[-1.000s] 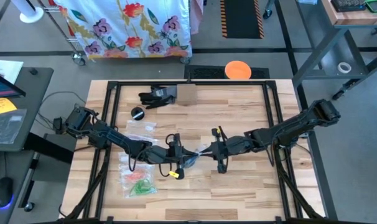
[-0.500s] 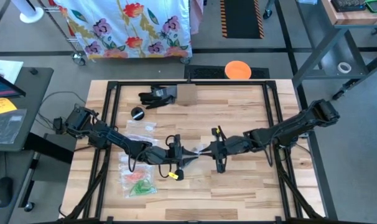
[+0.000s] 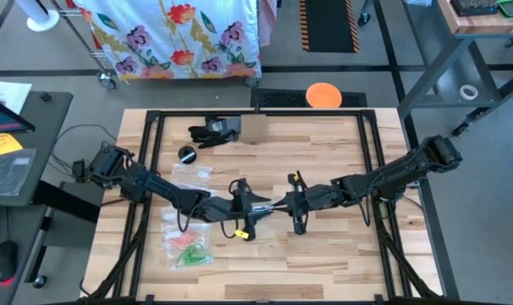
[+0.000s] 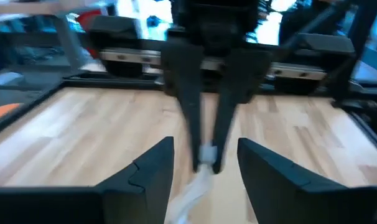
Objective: Sort rubber bands
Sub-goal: Close the transparent zip bag
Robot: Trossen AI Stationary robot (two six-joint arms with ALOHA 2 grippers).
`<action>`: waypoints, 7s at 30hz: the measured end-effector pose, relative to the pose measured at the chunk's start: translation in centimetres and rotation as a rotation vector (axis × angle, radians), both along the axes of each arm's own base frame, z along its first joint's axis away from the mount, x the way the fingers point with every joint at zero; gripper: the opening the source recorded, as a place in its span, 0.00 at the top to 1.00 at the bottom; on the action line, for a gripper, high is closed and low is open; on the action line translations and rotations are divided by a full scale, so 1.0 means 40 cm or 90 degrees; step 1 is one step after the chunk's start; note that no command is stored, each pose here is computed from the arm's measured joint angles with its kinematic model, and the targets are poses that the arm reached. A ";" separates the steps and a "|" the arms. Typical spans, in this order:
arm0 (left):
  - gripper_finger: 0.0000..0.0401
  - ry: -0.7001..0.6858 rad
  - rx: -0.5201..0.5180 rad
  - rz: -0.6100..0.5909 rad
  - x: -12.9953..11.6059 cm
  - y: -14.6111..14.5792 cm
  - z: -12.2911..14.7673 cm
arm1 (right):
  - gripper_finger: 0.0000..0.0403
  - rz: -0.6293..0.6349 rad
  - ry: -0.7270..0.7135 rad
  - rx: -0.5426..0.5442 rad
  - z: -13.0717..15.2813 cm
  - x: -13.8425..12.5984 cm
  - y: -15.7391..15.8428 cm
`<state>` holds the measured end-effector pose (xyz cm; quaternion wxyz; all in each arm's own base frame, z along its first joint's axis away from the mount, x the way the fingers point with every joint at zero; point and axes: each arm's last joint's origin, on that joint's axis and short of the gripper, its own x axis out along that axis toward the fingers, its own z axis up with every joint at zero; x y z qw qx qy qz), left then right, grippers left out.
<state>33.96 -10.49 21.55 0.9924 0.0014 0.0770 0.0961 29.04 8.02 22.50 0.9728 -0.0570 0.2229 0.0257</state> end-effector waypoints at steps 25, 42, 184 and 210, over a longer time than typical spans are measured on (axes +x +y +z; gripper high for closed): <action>0.74 0.149 0.055 -0.039 0.045 0.001 0.092 | 0.96 0.005 0.005 0.007 0.000 -0.002 0.007; 0.93 0.174 0.063 -0.074 0.043 0.004 0.084 | 0.96 0.005 0.002 0.007 0.002 -0.002 0.007; 1.00 0.147 0.065 -0.071 0.017 -0.027 0.115 | 0.96 0.001 0.004 0.012 0.003 -0.001 0.002; 0.86 0.132 0.138 -0.054 0.007 -0.045 0.133 | 0.96 -0.012 0.019 0.004 -0.006 -0.004 -0.002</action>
